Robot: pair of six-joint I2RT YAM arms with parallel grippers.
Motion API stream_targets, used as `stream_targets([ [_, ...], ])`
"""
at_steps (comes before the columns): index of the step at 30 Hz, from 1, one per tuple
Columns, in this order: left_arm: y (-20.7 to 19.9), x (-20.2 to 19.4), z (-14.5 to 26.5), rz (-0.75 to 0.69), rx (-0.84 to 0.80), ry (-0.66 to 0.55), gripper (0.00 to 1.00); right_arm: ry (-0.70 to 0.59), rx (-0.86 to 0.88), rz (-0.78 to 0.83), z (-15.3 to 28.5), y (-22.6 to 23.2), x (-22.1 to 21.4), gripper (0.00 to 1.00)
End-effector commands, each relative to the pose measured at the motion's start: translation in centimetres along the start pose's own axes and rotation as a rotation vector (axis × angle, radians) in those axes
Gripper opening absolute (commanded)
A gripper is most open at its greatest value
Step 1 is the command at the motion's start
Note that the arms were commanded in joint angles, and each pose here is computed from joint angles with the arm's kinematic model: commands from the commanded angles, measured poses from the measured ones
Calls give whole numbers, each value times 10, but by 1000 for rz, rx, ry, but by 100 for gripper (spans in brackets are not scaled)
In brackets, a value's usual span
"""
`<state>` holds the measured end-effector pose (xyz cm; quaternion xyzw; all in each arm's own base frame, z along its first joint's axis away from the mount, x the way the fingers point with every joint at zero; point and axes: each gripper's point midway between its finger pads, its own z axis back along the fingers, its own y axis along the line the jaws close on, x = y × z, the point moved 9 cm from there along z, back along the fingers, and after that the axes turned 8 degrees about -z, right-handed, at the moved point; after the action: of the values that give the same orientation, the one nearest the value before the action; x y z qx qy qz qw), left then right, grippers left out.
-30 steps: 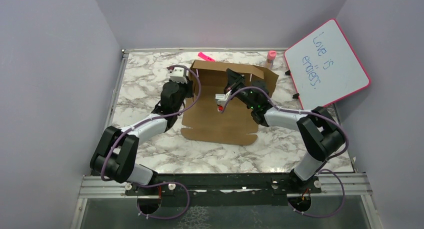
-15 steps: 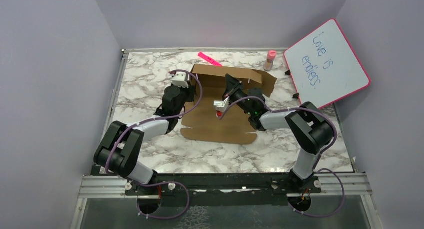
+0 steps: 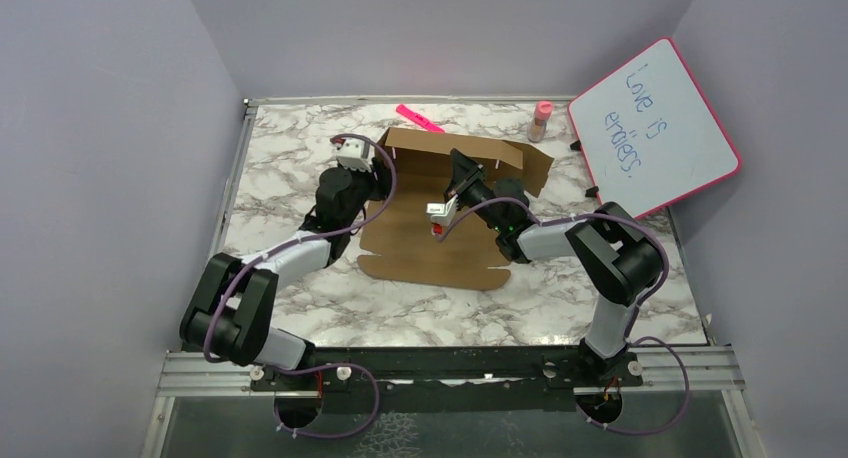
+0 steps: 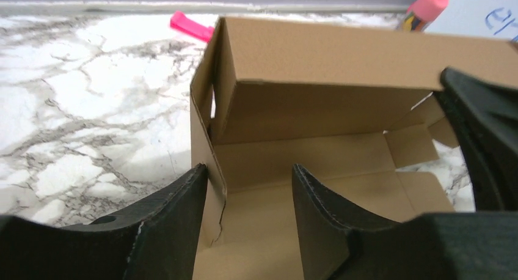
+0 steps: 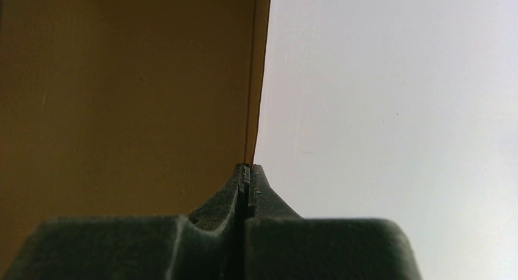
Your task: Fold the paper box
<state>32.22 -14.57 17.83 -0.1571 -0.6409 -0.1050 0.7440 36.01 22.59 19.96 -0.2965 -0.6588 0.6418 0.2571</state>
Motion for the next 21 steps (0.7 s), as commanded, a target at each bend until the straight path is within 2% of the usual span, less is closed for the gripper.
stream_targets([
  [1, 4, 49, 5, 30, -67, -108, 56, 11, -68, -2, 3, -6, 3, 1],
  [11, 50, 72, 21, 7, 10, -175, 63, 1, -50, -25, 2, -1, 3, 1],
  [15, 73, 57, 15, 7, 78, -129, 66, 3, -58, -29, 3, -2, 3, 1],
  [21, 88, 31, -2, 13, 50, -41, 68, -3, -54, -38, 4, -4, 4, 1],
])
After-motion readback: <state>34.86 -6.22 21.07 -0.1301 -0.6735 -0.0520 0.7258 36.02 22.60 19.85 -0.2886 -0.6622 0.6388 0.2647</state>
